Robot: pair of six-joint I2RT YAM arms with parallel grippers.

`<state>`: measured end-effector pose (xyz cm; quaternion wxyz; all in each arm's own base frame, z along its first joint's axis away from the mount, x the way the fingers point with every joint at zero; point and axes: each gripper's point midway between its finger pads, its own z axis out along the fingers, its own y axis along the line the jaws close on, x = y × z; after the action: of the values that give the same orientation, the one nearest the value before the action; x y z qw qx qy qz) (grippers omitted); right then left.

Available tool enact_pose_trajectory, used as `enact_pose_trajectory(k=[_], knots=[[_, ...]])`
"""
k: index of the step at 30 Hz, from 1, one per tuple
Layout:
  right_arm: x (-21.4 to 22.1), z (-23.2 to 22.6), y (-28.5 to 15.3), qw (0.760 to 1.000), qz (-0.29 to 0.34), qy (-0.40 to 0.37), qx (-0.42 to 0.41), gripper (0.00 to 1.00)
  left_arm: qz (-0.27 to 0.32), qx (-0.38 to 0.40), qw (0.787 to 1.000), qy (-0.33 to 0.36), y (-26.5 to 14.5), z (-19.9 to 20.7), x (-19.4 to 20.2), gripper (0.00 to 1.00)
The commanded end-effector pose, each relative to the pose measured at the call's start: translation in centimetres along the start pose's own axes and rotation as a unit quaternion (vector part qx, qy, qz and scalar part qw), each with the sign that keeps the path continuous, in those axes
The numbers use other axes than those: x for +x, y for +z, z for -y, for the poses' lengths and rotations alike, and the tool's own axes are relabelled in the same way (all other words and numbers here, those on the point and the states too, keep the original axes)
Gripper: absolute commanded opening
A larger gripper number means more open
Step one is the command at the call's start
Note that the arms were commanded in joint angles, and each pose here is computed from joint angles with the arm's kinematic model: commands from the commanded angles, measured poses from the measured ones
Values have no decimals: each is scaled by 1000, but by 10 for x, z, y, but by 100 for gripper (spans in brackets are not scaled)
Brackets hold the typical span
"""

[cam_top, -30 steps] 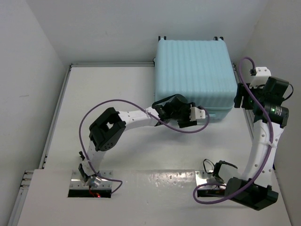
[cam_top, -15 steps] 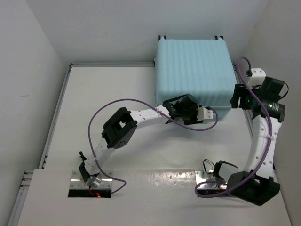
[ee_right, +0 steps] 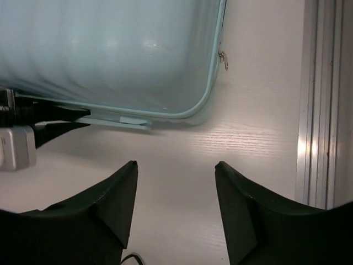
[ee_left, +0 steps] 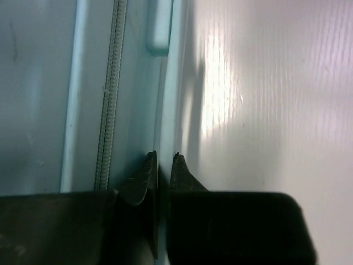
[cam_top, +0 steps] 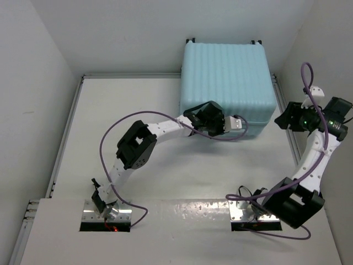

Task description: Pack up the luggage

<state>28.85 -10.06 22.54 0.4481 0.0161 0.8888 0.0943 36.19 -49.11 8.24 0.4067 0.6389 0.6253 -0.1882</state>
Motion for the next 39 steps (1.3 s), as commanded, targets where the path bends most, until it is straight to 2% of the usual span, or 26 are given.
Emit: enact_pose_trajectory(k=[1,2,6,8,19,24,27,31,35,38,39], knots=[[-17,-16,-9,995,44,-47,-72,57,-259,-82,954,-125,-67,-64,208,3],[-14,-16,-7,995,43,-54,-78,56,-268,-84,950,-136,-74,-66,222,0],[-3,-25,-3,989,41,-60,-131,47,-279,-94,944,-148,-97,-76,241,0],[0,-30,0,984,42,-67,-156,45,-287,-102,940,-151,-111,-81,248,0],[23,-9,36,974,15,-111,-198,45,-326,-104,926,-158,-163,-77,290,0],[41,-17,38,967,12,-124,-221,49,-337,-78,924,-163,-189,-47,309,0],[51,-28,36,953,39,-182,-241,51,-333,-67,928,-152,-200,-34,311,0],[61,-37,42,945,52,-190,-261,51,-335,-61,930,-140,-204,-30,311,0],[72,-64,46,913,53,-240,-326,45,-339,-62,929,-134,-202,-34,312,0],[77,-79,56,902,56,-249,-349,45,-333,-68,930,-137,-200,-39,304,0],[71,-79,67,894,68,-282,-342,46,-332,-67,931,-139,-197,-37,302,0]])
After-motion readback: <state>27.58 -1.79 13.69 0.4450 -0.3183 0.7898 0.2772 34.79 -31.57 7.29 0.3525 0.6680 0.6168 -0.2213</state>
